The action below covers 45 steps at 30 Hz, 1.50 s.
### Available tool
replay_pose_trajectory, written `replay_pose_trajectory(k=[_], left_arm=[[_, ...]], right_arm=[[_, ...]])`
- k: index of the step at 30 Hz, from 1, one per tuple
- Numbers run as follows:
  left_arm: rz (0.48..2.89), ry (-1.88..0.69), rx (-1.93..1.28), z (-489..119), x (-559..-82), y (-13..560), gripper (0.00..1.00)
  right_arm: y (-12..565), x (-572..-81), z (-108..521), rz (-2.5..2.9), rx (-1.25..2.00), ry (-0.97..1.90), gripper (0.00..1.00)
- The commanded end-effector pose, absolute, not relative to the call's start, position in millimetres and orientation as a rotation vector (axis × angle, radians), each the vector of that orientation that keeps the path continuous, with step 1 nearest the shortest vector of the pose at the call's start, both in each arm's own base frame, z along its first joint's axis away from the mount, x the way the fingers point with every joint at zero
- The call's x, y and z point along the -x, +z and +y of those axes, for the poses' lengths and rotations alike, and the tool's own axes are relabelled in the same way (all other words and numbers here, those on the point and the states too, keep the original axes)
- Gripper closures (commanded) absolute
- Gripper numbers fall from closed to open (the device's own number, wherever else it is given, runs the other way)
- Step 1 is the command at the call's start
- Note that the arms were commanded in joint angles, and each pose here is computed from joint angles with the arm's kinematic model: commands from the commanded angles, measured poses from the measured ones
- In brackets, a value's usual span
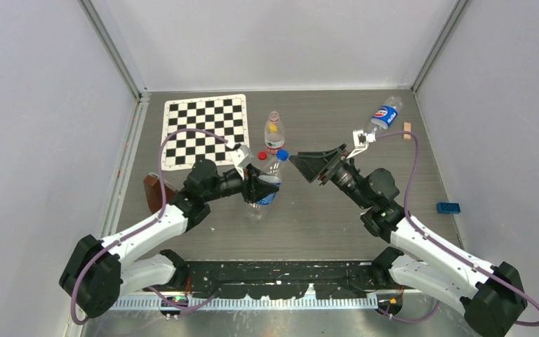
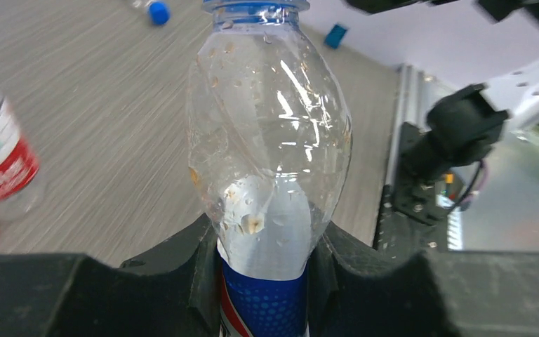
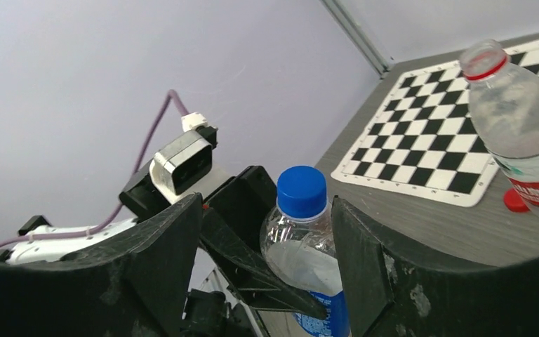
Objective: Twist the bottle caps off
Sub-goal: Unscrew the bottle cap from the plastic bottle.
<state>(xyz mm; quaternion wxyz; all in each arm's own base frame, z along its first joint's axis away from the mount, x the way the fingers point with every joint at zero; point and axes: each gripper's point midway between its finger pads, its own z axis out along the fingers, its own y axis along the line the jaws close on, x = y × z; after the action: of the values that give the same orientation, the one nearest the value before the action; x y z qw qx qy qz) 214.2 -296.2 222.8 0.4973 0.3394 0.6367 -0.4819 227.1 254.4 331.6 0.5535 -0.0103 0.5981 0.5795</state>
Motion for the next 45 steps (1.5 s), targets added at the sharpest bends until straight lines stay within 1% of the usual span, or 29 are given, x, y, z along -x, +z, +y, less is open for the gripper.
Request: replay_pose_trajectory(k=[1, 5, 11, 13, 17, 27, 31, 34, 37, 45], left_arm=[[1.636, -0.94, -0.791, -286, -236, 206, 1.0], [1.655, -0.864, -0.813, -292, -235, 203, 1.0], [1.646, -0.829, -0.797, -295, -234, 207, 1.0], [1.643, -0.822, -0.799, -295, -234, 207, 1.0], [1.646, -0.816, -0.807, -297, -233, 206, 1.0], [1.641, -0.825, -0.823, -302, -231, 206, 1.0], [1.642, -0.827, -0.827, -303, -231, 205, 1.0], [1.642, -0.827, -0.827, -304, -231, 206, 1.0], [1.644, -0.826, -0.826, -305, -232, 205, 1.0], [1.651, -0.827, -0.831, -307, -232, 203, 1.0]], right_arm=[[323, -244, 257, 1.498, -0.024, 1.293, 0.27], [316, -250, 262, 1.527, -0.044, 1.29, 0.28], [303, -262, 264, 1.575, -0.104, 1.263, 0.34], [301, -263, 267, 1.584, -0.11, 1.27, 0.37], [297, -267, 274, 1.592, -0.124, 1.291, 0.41], [290, -281, 280, 1.585, -0.2, 1.294, 0.43], [289, -284, 277, 1.563, -0.227, 1.29, 0.46], [288, -284, 279, 1.569, -0.221, 1.292, 0.54], [288, -282, 282, 1.575, -0.203, 1.309, 0.55], [287, -281, 284, 1.584, -0.193, 1.31, 0.53]])
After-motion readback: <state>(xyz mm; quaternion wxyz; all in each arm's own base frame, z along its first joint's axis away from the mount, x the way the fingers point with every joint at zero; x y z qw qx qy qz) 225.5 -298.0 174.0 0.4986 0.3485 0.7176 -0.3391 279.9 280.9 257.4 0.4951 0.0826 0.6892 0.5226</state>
